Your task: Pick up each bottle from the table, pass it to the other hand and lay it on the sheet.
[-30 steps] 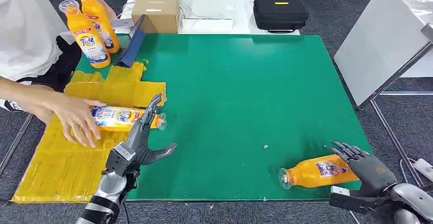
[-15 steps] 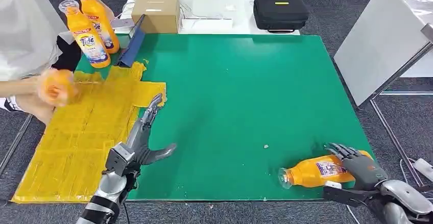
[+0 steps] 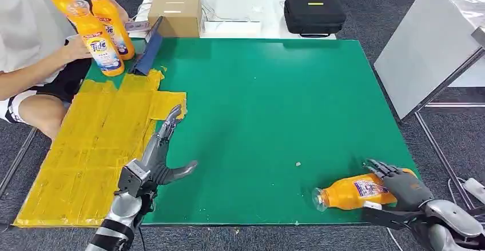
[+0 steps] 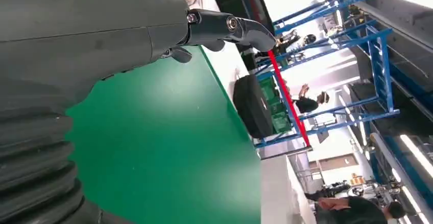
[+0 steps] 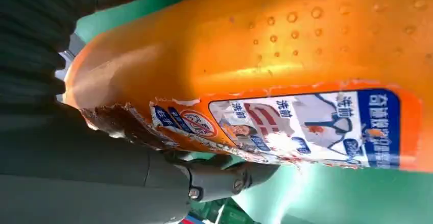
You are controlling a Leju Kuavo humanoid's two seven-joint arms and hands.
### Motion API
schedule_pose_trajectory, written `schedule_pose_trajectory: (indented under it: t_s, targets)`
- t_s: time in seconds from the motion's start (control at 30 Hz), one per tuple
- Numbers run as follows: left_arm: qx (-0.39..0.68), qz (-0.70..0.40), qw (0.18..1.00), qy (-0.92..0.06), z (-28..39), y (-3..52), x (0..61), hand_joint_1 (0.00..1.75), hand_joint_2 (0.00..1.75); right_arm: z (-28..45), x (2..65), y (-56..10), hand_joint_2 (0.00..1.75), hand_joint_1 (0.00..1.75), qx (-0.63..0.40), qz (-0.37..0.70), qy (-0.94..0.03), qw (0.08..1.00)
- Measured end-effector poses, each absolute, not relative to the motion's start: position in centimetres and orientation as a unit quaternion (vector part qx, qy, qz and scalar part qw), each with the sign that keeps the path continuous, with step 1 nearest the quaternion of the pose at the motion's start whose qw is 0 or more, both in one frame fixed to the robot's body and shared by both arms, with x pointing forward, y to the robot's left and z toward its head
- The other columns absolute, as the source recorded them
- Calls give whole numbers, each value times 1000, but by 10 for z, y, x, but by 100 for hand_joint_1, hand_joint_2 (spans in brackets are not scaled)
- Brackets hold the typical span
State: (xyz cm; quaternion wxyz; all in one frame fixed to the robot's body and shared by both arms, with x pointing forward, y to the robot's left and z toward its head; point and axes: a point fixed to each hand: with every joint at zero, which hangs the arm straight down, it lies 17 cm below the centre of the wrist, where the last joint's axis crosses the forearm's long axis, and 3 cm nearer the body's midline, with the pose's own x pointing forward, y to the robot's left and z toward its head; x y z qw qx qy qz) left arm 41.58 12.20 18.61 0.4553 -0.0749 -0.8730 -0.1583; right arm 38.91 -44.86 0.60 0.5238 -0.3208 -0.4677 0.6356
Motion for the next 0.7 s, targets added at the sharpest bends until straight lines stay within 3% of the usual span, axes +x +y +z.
schedule_pose_trajectory:
  t_s: [0.33, 0.57, 0.7]
  targets:
    - [-72, -159, 457, -872, 185, 122, 416, 0, 175, 31, 419, -415, 175, 175, -374, 604, -528, 465]
    - [-78, -167, 457, -870, 183, 108, 414, 0, 175, 104, 469, -375, 175, 175, -466, 434, -628, 447]
    - [-80, -165, 460, -869, 182, 105, 415, 0, 175, 119, 482, -362, 175, 175, -467, 395, -648, 453]
